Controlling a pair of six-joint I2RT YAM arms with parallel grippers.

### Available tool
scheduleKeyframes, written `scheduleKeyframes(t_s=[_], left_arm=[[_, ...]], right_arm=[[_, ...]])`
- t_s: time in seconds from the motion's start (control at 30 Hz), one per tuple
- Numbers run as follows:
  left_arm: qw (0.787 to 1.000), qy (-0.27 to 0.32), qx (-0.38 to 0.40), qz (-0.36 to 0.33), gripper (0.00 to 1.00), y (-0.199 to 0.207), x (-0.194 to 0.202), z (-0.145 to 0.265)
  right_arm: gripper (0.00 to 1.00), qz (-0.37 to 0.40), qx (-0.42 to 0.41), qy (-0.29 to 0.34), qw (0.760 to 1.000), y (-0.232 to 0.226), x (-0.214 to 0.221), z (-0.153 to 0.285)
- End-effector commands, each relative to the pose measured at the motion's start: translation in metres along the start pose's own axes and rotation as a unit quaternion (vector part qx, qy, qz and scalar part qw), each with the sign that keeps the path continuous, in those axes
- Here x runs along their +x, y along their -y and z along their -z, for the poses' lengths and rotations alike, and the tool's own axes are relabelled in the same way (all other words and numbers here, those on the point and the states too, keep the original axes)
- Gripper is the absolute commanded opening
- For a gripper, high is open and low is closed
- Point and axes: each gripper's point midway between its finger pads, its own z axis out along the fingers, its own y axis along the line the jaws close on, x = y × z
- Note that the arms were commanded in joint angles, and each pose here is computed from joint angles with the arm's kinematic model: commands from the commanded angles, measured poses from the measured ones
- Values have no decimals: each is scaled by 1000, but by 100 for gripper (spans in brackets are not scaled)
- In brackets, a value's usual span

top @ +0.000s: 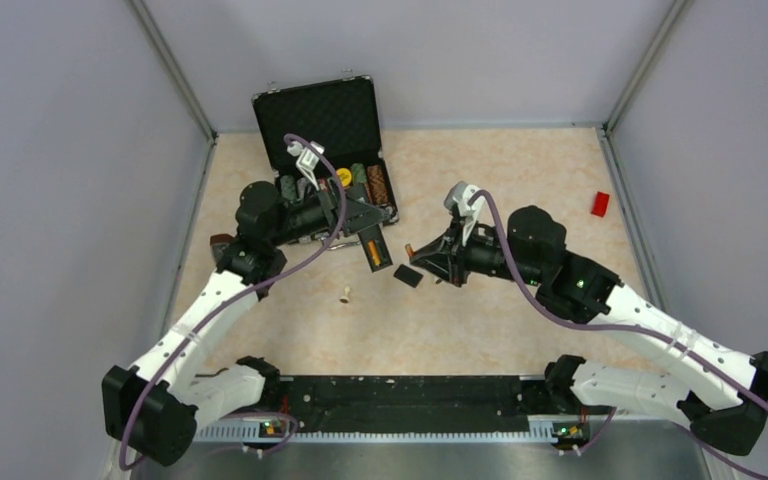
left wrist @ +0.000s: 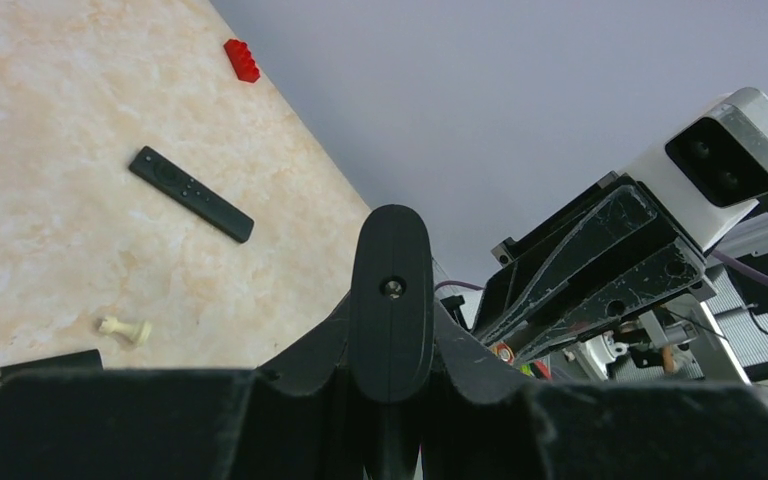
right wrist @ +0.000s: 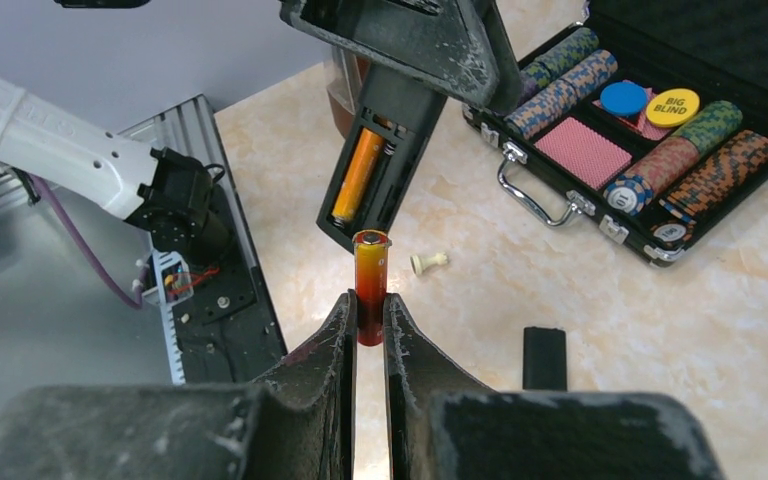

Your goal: Load the batteries into the remote control

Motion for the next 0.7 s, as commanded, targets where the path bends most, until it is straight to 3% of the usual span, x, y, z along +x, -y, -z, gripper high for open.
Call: scheduleKeyframes(t_s=[0.0,0.47,0.57,0.67], left_arm=[[999,3,44,-25,0,15,-2,-8],[998,-1,51,-22,0,11,3,-17],[999,3,44,-10,0,7,4,-19],[999,8,24,40,0,-2,3,-25]], right_arm=[[0,-12,-22,22,999,-12,-17,3],[0,33,-30,52,998,-19,-19,4],[0,-25,4,46,999,-11,-26,0],[0,-103,31,-9,994,-9,-24,-8]])
